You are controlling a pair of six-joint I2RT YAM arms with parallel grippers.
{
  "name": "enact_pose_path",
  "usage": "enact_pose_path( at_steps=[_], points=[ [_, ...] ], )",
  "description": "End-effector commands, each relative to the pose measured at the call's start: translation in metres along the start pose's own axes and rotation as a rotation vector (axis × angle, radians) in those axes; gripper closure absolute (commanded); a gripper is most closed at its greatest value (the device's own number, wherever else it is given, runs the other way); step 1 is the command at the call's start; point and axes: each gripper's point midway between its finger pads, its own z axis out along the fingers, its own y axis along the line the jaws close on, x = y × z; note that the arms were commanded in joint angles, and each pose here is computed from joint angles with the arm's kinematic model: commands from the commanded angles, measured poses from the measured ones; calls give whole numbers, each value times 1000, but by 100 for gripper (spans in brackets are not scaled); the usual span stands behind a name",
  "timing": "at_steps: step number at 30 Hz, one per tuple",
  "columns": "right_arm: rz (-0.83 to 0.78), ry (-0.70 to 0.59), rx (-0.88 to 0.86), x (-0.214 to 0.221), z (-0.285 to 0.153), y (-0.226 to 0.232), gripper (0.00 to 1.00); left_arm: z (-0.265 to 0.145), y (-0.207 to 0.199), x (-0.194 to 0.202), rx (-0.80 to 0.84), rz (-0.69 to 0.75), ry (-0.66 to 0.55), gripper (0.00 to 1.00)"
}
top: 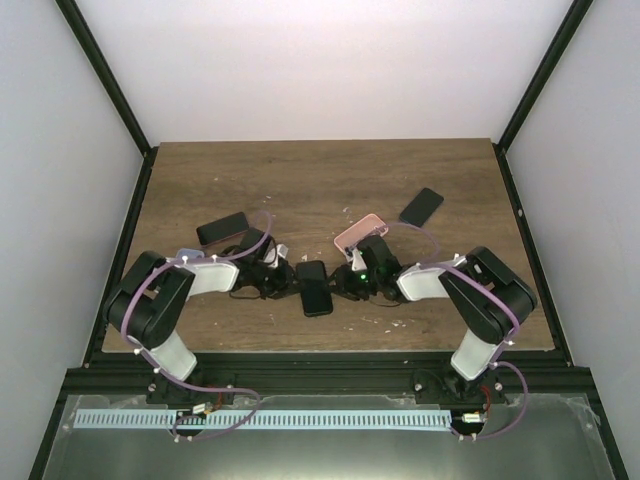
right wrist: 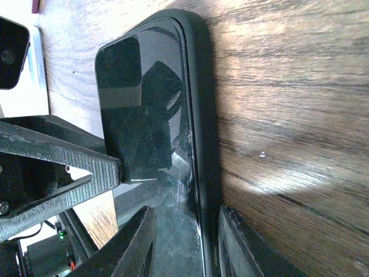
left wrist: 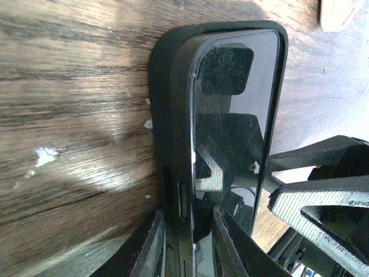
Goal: Put the phone into the phone case
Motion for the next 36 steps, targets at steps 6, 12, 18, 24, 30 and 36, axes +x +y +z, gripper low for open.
enact_pose_path(
  at_steps=[6, 12, 18, 24, 30, 36],
  points=[
    [-62, 38, -215, 9, -8, 44, 68, -1, 0, 16, 7, 52, 49, 81],
    [-67, 43, -304, 9, -15, 63, 67, -8, 6, 21, 6, 49, 47, 68],
    [-76, 37, -344, 8, -17, 71, 67, -13, 7, 28, 23, 55, 34, 61],
    [-70, 59, -404, 10, -14, 77, 66, -14, 4, 31, 63, 65, 23, 68],
    [-38, 43, -342, 9, -10, 64, 65, -18, 7, 29, 43, 78, 4, 71],
    [-54, -4, -15, -2, -4, 16, 66, -32, 1, 22, 58, 88, -50, 64]
  ],
)
